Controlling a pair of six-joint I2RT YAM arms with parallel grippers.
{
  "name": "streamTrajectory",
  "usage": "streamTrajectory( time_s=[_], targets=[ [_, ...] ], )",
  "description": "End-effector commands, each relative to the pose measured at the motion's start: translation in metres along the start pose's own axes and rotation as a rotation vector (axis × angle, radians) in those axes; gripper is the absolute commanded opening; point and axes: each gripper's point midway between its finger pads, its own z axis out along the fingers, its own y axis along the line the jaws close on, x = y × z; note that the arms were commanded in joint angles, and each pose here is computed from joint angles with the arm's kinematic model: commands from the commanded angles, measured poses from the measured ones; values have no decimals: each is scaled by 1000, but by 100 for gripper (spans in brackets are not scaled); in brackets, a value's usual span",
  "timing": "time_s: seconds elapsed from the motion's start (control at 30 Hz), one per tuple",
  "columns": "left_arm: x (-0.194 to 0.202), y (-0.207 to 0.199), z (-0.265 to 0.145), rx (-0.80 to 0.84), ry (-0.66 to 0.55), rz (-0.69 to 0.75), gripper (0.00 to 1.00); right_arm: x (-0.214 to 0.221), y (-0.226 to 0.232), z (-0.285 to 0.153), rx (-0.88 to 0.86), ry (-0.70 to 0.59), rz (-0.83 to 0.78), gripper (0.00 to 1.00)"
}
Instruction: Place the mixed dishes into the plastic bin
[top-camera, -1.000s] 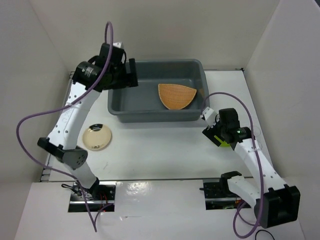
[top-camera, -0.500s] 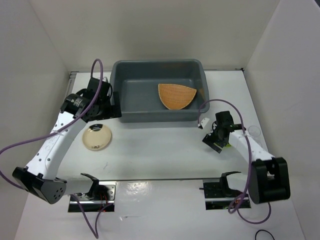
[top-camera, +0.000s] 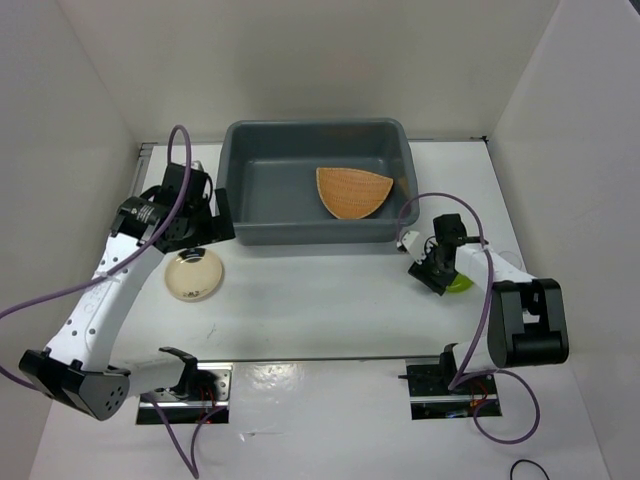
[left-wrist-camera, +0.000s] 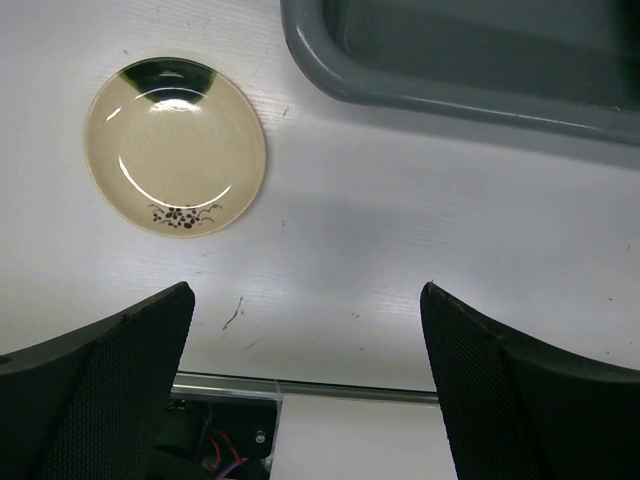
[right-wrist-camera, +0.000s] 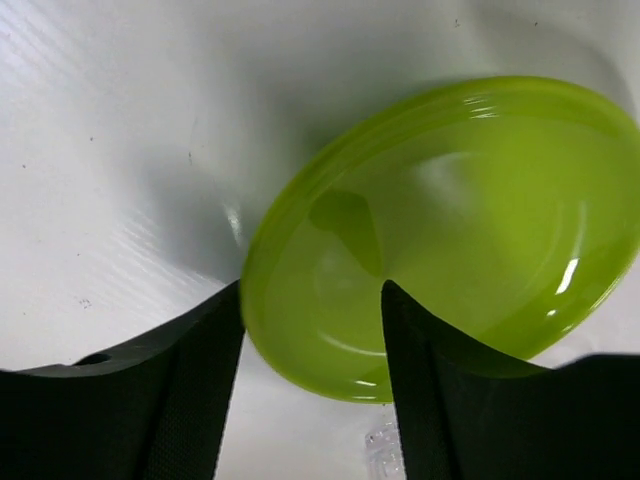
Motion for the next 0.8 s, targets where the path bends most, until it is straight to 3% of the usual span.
streamTrajectory(
  time_s=[0.0,0.03,0.13,0.17,0.27,0.43,0.6,0.77],
  targets=[
    [3,0,-6,23,-4,-32,100,-8,-10,8,9,-24,-9,60],
    [5,0,-4,19,4,-30,100,-6,-8,11,-3,-14,-8,56],
    [8,1,-2,15,12,-38,100,2,1,17,-48,22,-14,30],
    [5,0,-4,24,-5,-42,100,1,4,19,-64,18,-13,16],
    [9,-2,-3,41,5,-51,100,-1,4,15,-70,11,-4,4],
    [12,-2,-1,37,13,-49,100,-21,-1,-23,-67,-76,11,0],
    [7,2,0,36,-7,-58,100,-56,-33,-109,126,-251,16,0],
    [5,-1,6,49,-1,-44,100,-69,-42,-171,218,-339,23,0]
  ],
)
